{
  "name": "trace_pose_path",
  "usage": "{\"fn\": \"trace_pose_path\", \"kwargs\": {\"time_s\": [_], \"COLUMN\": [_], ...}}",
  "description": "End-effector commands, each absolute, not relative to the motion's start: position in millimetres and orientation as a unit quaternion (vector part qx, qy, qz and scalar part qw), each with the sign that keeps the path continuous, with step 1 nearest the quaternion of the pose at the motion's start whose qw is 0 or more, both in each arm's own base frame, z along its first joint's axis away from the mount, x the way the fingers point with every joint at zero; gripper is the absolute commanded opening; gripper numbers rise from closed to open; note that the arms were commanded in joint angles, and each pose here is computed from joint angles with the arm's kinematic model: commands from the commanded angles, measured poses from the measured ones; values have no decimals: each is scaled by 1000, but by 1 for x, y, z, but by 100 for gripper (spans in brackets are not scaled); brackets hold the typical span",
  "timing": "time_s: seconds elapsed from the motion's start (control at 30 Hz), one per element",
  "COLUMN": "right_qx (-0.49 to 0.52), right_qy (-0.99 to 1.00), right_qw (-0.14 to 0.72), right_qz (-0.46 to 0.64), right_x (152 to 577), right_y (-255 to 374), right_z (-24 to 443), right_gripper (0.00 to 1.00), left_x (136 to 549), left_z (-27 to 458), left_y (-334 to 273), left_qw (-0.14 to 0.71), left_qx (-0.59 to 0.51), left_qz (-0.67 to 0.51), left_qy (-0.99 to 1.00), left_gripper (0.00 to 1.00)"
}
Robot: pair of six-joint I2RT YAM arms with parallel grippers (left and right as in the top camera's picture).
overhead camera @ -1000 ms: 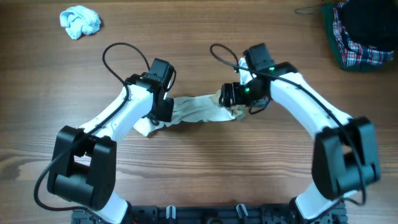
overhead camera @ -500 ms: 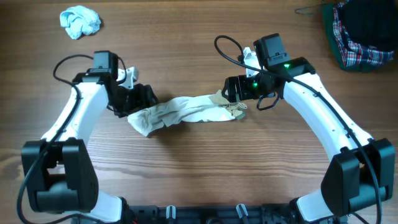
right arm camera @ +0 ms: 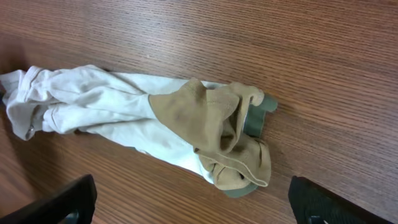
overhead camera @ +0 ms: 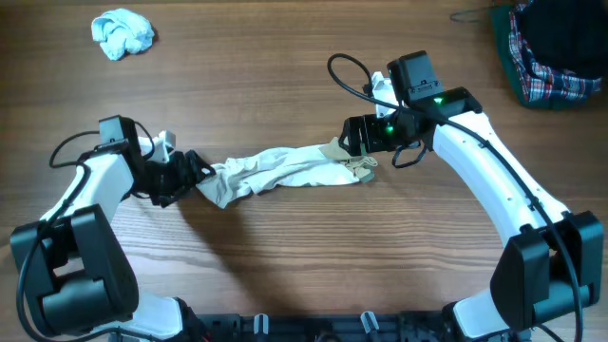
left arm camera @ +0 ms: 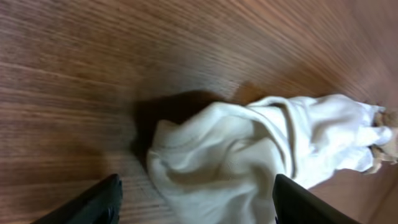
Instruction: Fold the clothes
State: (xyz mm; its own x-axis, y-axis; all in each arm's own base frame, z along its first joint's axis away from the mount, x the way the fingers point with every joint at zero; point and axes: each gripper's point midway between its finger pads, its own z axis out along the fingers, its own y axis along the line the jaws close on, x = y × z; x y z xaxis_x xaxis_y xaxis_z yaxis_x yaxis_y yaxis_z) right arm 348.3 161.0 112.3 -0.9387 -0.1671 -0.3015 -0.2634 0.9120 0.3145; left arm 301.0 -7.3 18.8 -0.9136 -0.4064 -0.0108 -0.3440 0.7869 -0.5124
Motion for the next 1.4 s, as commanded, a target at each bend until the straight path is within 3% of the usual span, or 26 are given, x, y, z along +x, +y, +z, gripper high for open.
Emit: {"fn": "trace_pose_path", "kwargs": {"time_s": [0.0, 0.07, 0.2, 0.33, 0.43, 0.63, 0.67, 0.73, 0.87, 0.9, 1.37], "right_qx": [-123, -123, -123, -121, -121, -118, -123, -134, -125, -116, -57], "right_qy": [965, 964, 964, 964, 965, 966, 963, 955, 950, 951, 958], "right_qw": [138, 140, 141, 140, 140, 132, 132, 137, 146, 145, 126], "right_qz": [187, 188, 188, 188, 188, 188, 198, 228, 246, 248, 251], "right_x": [348, 349, 350, 349, 349, 346, 345, 347, 347, 348, 327], "right_y": [165, 166, 166, 166, 166, 165, 170, 188, 214, 217, 208], "right_z": [116, 117, 117, 117, 116, 115, 116, 116, 100, 92, 7], "right_gripper": [100, 100, 100, 99, 99, 99, 94, 72, 8, 4, 4], "left_x": [302, 305, 308, 310, 311, 312, 313, 312, 297, 294, 293], "left_z": [4, 1, 2, 4, 4, 9, 12, 19, 13, 13, 15], "left_y": [-2, -8, -29, -55, -48, -4, -1, 2, 7, 6, 6], "left_qw": [59, 58, 54, 50, 53, 76, 80, 90, 67, 62, 63], "left_qx": [-216, -215, -191, -159, -172, -230, -232, -222, -216, -216, -207], "left_qz": [-245, -260, -265, -276, -274, -261, -257, -246, -193, -192, -191], "left_qy": [943, 940, 944, 947, 945, 934, 935, 939, 955, 955, 957], "left_gripper": [77, 75, 61, 38, 6, 4, 4, 4, 4, 4, 4]}}
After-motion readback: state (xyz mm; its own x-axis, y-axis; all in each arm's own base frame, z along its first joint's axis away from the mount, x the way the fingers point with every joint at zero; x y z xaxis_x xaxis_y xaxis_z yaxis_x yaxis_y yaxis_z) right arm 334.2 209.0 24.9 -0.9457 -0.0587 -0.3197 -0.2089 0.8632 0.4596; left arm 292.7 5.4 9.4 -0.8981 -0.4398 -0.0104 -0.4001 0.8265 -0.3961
